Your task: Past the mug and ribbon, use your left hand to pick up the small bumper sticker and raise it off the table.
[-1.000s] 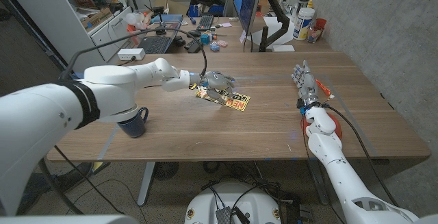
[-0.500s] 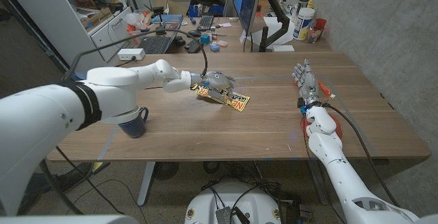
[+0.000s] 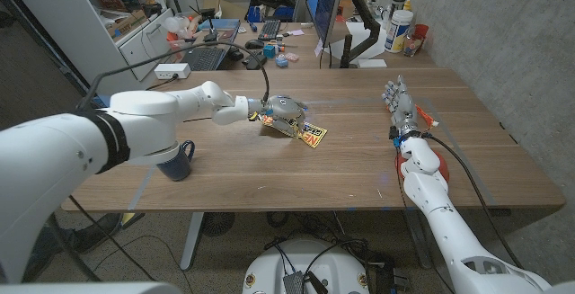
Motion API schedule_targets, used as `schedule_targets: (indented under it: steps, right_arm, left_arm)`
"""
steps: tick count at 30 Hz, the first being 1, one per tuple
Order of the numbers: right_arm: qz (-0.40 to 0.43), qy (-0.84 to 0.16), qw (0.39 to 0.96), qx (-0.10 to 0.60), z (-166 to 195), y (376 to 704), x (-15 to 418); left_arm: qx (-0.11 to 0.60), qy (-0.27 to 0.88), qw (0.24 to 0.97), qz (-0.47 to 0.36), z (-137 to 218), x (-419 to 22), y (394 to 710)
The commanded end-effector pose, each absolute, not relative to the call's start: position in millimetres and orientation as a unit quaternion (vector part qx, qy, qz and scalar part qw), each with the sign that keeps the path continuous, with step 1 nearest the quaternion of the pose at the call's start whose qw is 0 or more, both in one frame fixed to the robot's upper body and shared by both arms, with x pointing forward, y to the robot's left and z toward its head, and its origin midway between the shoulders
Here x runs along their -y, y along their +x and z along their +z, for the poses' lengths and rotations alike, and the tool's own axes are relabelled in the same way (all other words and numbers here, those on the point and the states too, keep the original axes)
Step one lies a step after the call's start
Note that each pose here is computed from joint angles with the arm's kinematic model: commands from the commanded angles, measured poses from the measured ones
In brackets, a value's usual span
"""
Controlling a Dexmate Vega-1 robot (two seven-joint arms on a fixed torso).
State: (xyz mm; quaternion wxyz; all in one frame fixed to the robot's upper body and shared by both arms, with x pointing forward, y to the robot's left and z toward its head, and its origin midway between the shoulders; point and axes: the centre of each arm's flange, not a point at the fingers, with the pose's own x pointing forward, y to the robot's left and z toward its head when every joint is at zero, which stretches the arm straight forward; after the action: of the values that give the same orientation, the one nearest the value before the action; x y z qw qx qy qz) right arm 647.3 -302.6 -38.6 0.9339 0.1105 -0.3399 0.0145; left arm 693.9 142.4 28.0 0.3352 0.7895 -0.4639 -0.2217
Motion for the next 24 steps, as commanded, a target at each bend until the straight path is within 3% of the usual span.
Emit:
schedule_targets:
  steps: [1,24]
  right_arm:
    - [0.021,0.108,0.934,0.339,-37.1,649.2,301.0]
    - [0.027,0.107,0.933,0.343,-34.3,648.5,298.3]
  left_arm:
    - [0.477,0.776,0.349,-0.219,31.8,-143.5,688.1]
    - [0.493,0.768,0.364,-0.186,45.3,-149.6,678.2]
